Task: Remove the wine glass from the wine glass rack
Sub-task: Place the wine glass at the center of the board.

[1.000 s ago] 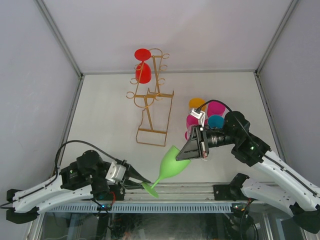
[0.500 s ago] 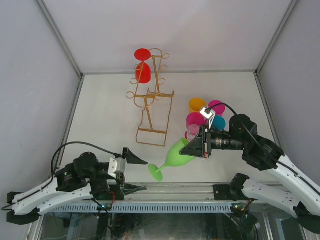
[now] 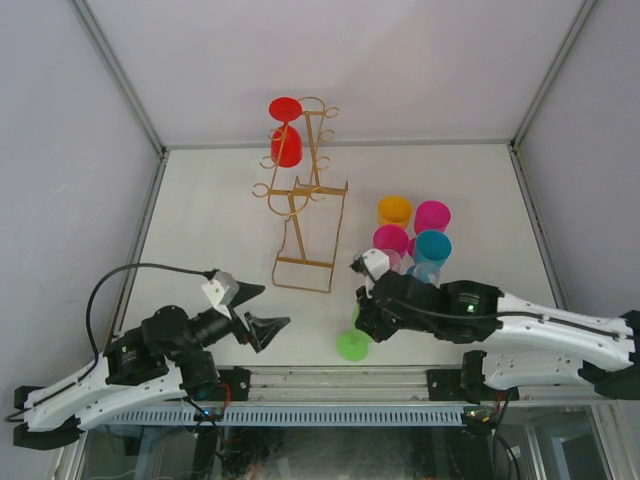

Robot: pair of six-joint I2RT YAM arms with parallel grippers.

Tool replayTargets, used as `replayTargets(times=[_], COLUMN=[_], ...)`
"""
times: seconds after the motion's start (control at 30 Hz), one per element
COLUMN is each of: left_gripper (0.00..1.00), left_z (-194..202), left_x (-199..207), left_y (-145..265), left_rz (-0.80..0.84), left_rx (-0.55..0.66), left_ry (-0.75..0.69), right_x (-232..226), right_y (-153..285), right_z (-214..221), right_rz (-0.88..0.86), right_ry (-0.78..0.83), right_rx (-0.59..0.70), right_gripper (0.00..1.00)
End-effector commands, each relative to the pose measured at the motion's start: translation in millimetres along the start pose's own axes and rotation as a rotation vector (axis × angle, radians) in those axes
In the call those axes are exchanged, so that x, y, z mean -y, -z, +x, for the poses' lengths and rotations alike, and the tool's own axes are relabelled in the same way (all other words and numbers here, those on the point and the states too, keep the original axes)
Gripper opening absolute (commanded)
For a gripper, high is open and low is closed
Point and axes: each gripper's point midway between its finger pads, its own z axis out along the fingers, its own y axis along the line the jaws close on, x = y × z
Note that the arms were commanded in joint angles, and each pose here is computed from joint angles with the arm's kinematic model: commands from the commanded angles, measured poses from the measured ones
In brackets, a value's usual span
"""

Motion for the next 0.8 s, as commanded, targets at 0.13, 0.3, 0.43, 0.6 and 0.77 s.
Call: replayTargets(times=[0.13, 0.3, 0.43, 0.6, 0.77], left_gripper=[1.00, 1.00, 1.00, 1.00, 1.00], left_z=[-41, -40, -28, -11, -13], left_x=[-64, -67, -66, -65, -65], left_y=[23, 29, 26, 23, 22], left_rz=[-0.442, -0.470, -0.473, -0.498, -0.501], left_rx=[0.116, 0.105, 0.056, -0.023, -0.025], left_ry=[0.249, 0.287, 0.295, 0.308, 0.304], right_x=[11, 12, 14, 25, 33], right_y=[-16, -21, -24, -33, -41], right_z=[-7, -8, -11, -14, -14], right_rz=[0.173, 0.183, 0.202, 0.235, 0.242], right_ry=[0.152, 0.153, 0.160, 0.116, 0.056], right_rx=[0.002, 0.003, 0.017, 0.007, -0.017], right_gripper=[0.00, 0.00, 0.00, 0.00, 0.00])
